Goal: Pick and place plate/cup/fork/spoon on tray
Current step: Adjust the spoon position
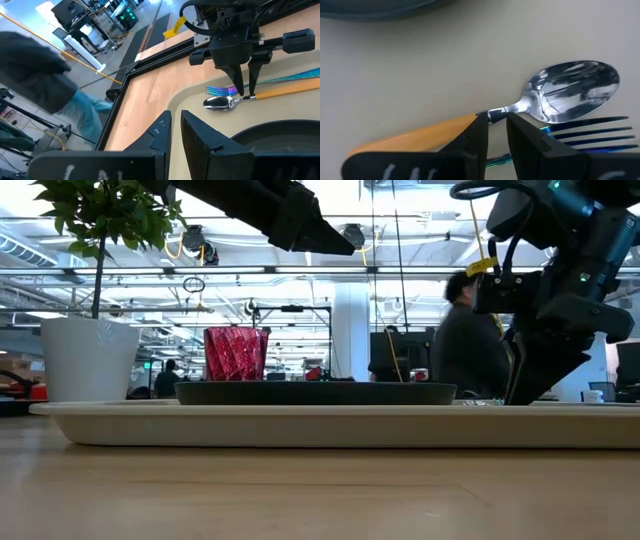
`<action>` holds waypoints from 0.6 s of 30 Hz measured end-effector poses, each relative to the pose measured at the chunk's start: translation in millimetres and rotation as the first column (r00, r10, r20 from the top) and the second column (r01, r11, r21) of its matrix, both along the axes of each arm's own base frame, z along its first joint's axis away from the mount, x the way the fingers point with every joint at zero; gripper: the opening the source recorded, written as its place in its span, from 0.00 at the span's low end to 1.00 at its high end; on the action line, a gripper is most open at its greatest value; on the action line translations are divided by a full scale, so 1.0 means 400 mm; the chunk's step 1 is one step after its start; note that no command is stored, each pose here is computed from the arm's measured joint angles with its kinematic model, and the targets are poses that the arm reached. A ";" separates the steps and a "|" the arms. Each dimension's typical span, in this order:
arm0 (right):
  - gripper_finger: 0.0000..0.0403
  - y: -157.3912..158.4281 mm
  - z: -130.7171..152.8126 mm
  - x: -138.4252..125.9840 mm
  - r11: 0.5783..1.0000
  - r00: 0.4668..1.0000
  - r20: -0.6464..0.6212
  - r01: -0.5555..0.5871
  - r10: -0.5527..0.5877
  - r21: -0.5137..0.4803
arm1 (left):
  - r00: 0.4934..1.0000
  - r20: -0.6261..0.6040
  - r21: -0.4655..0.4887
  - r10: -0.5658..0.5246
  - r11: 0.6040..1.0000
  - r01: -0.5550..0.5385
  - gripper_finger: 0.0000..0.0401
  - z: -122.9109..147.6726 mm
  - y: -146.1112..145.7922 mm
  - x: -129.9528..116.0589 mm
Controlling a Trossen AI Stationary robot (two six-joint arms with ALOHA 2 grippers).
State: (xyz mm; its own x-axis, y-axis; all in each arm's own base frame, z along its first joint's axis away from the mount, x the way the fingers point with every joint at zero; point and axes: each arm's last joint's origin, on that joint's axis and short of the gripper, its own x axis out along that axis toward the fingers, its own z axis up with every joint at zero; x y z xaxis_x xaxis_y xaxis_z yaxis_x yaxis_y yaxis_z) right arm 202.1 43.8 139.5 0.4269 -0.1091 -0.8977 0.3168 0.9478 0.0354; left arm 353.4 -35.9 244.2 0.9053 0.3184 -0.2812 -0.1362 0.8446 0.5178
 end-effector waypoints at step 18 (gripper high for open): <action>0.16 -0.001 -0.037 -0.009 0.994 0.996 0.085 -0.031 0.022 0.108 | 1.000 -0.003 0.000 0.000 1.000 0.000 0.12 0.000 0.000 0.000</action>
State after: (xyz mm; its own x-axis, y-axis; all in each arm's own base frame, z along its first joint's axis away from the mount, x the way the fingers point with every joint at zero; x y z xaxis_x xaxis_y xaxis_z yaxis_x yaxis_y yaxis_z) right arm 198.6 43.6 124.6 0.5022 -0.0006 -0.8647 0.2836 0.9448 0.1641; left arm 353.3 -35.9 244.0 0.9045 0.3184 -0.2836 -0.1348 0.8446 0.5182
